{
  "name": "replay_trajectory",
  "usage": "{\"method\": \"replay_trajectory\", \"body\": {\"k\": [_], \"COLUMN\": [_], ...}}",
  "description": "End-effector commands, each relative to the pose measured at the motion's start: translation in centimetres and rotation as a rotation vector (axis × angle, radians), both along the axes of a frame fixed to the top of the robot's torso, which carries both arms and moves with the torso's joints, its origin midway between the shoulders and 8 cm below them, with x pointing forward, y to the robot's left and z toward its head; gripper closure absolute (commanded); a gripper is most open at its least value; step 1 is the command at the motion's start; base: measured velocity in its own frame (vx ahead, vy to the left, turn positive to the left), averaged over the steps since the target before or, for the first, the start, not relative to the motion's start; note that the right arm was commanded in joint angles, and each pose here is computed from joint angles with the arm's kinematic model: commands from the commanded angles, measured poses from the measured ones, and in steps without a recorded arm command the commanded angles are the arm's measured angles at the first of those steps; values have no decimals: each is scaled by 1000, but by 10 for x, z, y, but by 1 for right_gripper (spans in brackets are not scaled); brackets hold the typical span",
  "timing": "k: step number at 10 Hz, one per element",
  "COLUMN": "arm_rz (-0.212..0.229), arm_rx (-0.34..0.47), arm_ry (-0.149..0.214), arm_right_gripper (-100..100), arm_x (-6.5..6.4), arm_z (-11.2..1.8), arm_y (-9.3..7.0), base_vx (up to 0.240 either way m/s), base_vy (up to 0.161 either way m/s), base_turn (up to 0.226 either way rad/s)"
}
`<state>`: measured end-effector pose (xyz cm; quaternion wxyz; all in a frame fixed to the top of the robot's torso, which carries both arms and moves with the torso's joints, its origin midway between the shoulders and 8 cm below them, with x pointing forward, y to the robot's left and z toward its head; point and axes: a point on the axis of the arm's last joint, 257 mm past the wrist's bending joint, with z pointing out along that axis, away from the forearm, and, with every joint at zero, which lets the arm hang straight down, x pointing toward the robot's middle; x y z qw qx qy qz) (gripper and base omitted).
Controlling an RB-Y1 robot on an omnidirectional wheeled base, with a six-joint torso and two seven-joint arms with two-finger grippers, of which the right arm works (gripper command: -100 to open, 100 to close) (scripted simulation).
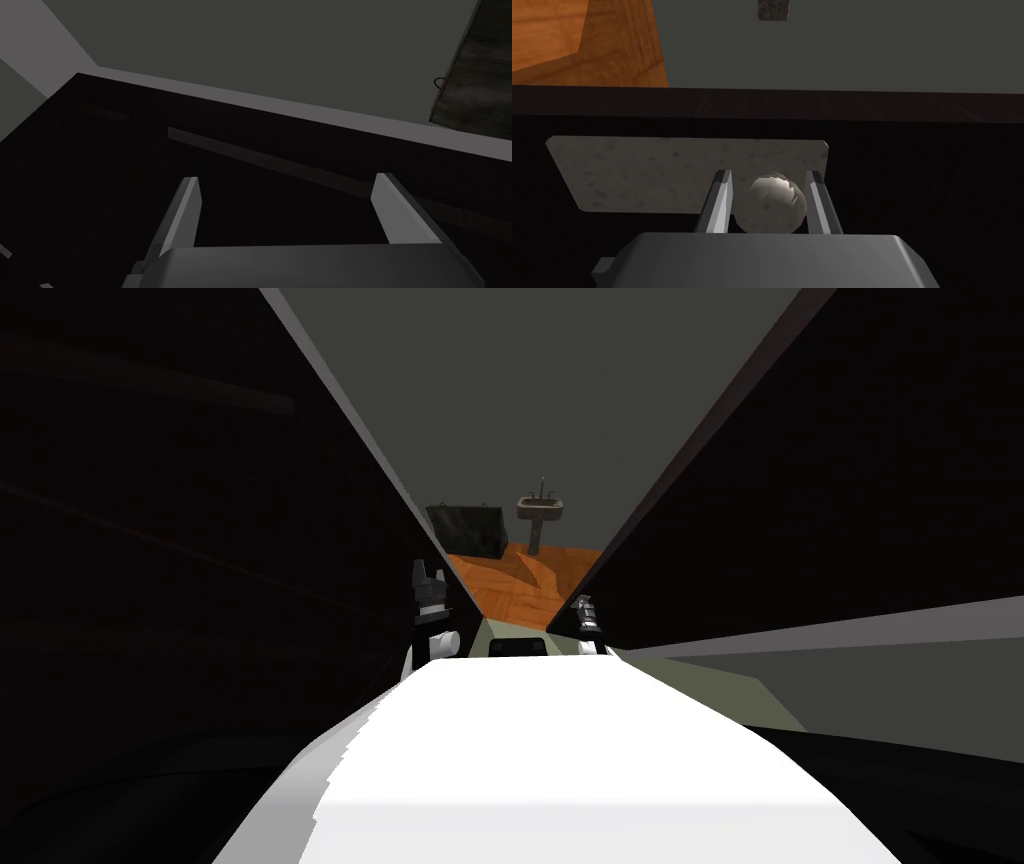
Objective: Pull the door open
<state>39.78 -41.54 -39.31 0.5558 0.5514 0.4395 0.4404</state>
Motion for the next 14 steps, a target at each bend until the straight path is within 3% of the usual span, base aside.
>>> {"method": "replay_trajectory", "body": {"k": [1, 4, 5, 14], "arm_rz": [1, 1, 20, 121], "arm_rx": [-2, -2, 0, 4], "arm_ry": [-8, -8, -2, 5], "arm_right_gripper": [100, 100, 100, 100], "arm_x": [2, 2, 0, -10], "arm_z": [3, 3, 1, 2], "arm_y": [0, 0, 3, 12], "base_vx": [-13, 0, -120, -207], "base_vy": [-6, 0, -9, -36], "base_turn": [10, 0, 108, 99]}}
